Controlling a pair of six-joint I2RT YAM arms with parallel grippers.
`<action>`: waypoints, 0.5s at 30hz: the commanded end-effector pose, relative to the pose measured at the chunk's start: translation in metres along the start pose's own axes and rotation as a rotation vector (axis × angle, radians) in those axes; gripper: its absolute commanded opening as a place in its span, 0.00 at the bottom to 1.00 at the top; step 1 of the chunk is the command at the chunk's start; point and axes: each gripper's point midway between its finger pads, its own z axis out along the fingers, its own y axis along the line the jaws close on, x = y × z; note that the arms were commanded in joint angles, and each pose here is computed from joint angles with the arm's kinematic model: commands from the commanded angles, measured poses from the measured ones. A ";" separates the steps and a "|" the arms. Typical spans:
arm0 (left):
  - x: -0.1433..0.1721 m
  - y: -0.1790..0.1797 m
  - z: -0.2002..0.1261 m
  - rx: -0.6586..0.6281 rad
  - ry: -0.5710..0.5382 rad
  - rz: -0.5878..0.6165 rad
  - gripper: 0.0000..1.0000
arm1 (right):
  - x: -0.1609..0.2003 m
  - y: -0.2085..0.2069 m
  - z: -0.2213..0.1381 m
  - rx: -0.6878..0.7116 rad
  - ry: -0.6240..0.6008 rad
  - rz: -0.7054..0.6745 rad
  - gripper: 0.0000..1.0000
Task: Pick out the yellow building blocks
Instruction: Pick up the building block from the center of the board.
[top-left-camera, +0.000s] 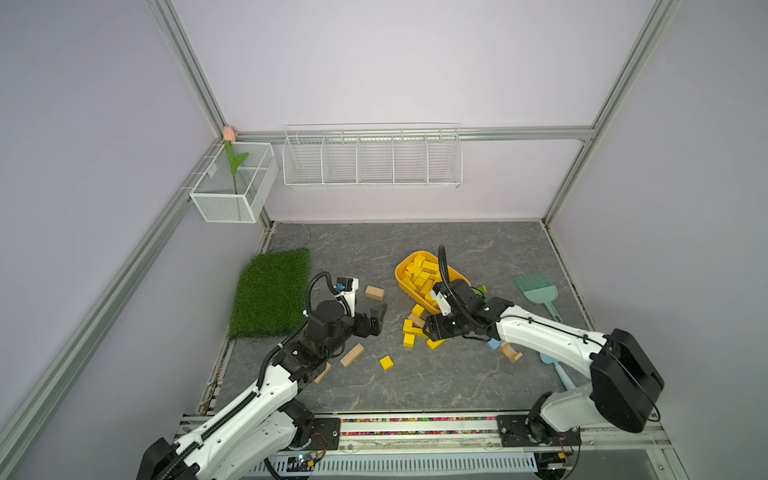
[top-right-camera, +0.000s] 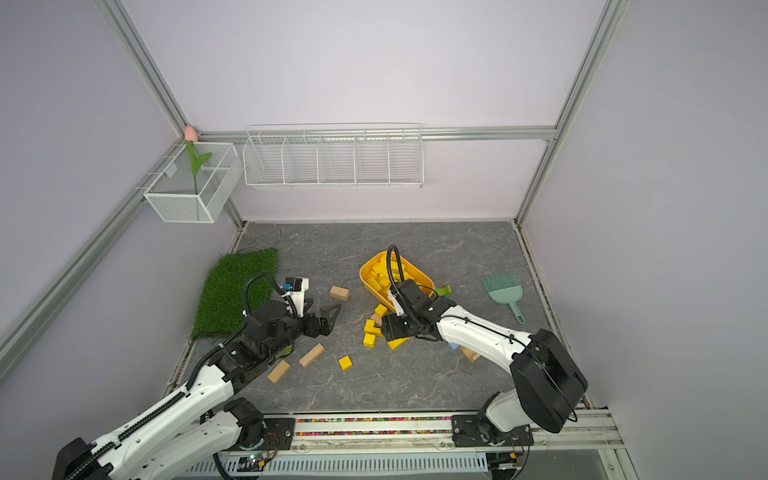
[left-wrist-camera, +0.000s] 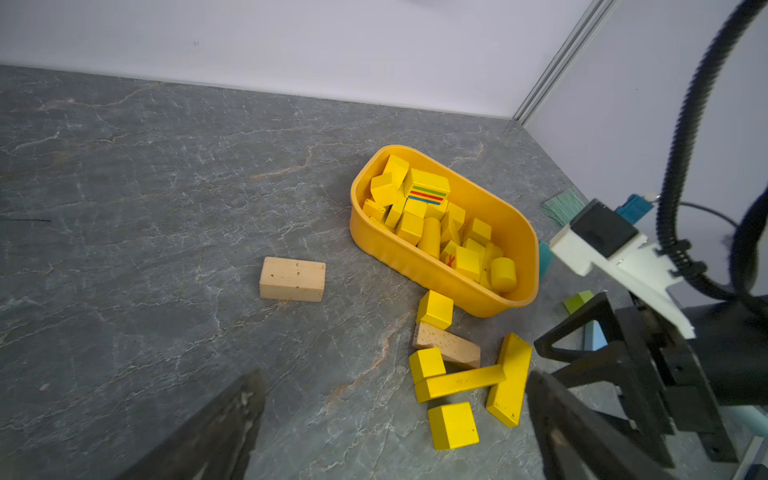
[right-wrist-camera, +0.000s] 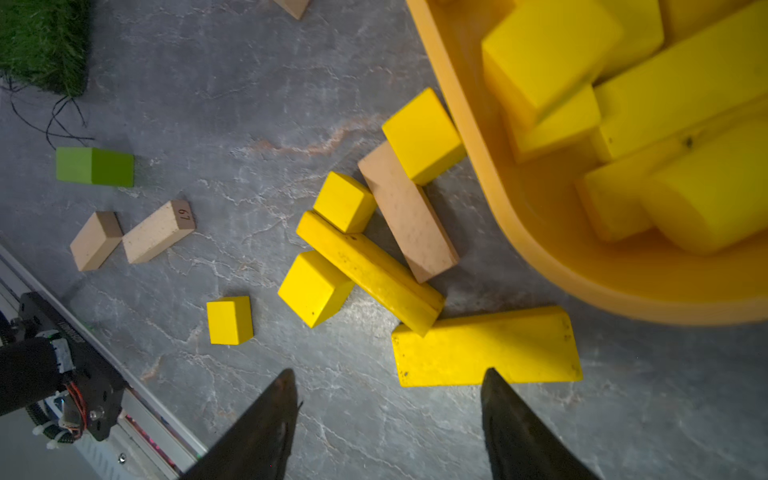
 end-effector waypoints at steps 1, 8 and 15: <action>-0.009 0.001 0.002 -0.011 -0.018 -0.029 1.00 | 0.007 0.005 0.010 -0.019 0.073 -0.096 0.69; -0.009 0.009 0.002 -0.030 -0.021 -0.062 1.00 | 0.010 0.005 0.033 -0.018 0.161 -0.088 0.67; -0.009 0.011 0.003 -0.028 -0.017 -0.074 1.00 | 0.018 0.015 0.037 -0.038 0.188 -0.086 0.66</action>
